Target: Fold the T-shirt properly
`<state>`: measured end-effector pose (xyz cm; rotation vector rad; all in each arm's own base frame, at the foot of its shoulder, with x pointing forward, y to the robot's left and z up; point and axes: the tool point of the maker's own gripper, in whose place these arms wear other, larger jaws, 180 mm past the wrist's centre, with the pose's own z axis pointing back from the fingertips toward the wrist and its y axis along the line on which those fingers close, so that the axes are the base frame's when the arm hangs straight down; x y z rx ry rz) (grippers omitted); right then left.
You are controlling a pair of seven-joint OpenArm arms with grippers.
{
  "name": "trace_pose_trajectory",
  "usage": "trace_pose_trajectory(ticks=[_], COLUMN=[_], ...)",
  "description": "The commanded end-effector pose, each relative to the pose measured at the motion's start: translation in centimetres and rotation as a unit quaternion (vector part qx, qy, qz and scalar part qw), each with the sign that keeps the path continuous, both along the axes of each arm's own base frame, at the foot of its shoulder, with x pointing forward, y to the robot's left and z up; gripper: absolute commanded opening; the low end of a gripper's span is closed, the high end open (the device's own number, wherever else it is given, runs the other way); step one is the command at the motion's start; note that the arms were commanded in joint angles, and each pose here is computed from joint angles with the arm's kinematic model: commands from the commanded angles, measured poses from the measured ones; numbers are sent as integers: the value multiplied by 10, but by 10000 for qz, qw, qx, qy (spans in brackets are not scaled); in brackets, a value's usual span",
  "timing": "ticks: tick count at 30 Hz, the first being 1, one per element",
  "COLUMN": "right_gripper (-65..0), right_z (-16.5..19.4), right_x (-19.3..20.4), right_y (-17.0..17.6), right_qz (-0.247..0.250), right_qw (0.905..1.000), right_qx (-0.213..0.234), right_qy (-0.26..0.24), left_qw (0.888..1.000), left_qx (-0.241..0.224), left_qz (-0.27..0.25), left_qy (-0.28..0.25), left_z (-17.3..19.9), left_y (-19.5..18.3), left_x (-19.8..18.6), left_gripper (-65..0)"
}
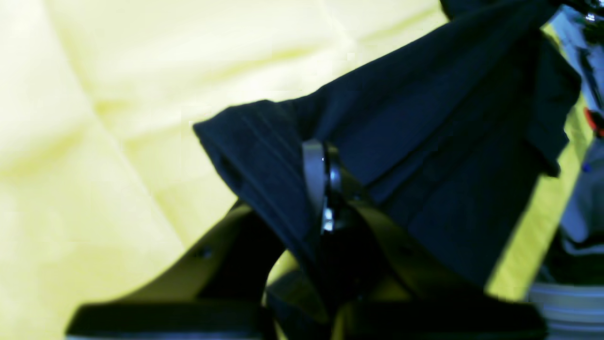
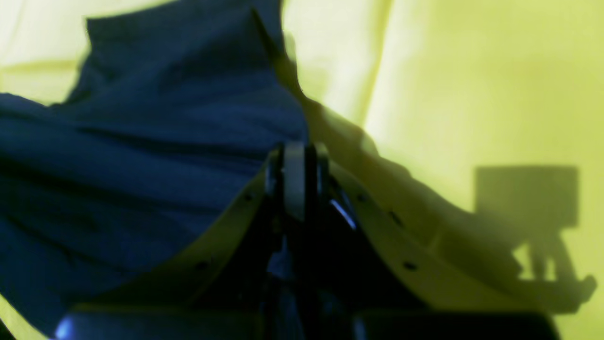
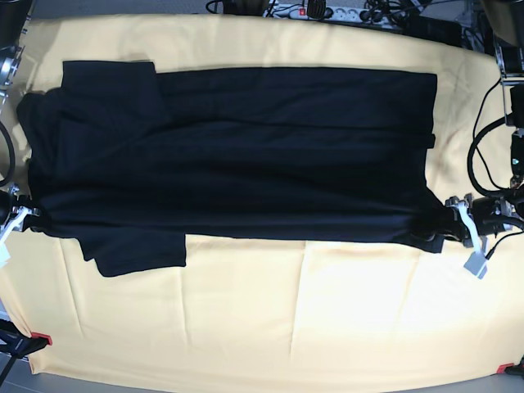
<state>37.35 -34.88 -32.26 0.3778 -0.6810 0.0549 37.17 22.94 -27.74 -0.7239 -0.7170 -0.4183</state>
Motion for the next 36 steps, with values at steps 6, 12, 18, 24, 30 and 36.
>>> trace_pose_trajectory(ticks=[6,12,18,24,30,36], right_gripper=[-650,-650,-650,-650,-650,-650], right_z=[34,50,65,72,54,50], right_x=[-12,-17,1,17,20,21], right_y=[-10,-8,-5,-13,5,12], right_qz=[367,644,475,313,361,374], right_qw=[9973,9922,9890,9779,9801,9811], right_qx=[-575,-977,-888,-1289,-1180,-1089], right_qy=[-268,-428,-1081,-1618,-1555,-1554], left_qw=[9991,9985,9996,9986,9977,9994], left_qx=[-27,94,-59,-382,-370,-19], left_qz=[-364,-439,-270,-21,-35,-277], left_qy=[206,325,91,-363,-572,-193], left_z=[10,6,16,37,54,38], left_y=[0,3,4,2,3,6], left_x=[-14,-19,-10,8,17,4], left_gripper=[-650,-650,-650,-650,-650,-650])
